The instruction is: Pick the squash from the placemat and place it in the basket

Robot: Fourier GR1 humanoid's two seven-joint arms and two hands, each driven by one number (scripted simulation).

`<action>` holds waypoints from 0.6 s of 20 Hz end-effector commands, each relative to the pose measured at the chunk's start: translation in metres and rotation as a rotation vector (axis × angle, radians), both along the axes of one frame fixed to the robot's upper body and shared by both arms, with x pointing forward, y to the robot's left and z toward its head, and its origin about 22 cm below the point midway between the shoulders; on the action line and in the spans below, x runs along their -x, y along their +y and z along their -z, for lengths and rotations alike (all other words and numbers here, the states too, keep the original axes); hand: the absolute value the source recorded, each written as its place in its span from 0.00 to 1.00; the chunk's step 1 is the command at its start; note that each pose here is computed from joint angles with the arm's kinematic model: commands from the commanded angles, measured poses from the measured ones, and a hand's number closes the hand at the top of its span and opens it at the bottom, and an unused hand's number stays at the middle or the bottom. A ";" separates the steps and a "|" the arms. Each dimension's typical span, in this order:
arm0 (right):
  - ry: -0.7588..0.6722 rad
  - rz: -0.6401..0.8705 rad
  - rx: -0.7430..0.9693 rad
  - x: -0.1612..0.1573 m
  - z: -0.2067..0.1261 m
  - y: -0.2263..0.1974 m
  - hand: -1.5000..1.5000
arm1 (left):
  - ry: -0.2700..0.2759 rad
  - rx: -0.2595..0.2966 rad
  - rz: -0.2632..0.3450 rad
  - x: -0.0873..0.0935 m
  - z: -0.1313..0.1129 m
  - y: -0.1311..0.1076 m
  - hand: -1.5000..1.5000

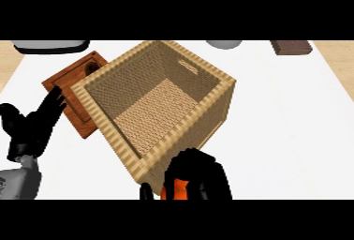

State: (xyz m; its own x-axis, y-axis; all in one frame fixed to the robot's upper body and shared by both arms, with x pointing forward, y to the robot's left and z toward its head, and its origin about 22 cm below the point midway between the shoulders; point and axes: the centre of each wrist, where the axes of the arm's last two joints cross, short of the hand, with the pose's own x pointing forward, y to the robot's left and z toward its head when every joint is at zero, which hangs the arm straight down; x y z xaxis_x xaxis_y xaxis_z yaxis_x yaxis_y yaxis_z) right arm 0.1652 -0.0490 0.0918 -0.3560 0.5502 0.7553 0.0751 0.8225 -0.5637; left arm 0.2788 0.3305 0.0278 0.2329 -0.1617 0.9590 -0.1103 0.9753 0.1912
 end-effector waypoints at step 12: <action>-0.028 0.490 0.132 -0.026 -0.093 0.023 1.00 | -0.025 0.000 0.062 -0.009 -0.004 -0.015 0.50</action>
State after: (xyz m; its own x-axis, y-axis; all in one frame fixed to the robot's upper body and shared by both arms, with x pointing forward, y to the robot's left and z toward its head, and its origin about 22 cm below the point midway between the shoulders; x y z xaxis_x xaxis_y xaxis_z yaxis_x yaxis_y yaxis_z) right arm 0.1866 -0.0327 0.1549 -0.2082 0.7410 0.6384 0.3854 0.6620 -0.6428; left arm 0.2849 0.3192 0.0303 0.2095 -0.1670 0.9635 -0.0673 0.9805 0.1846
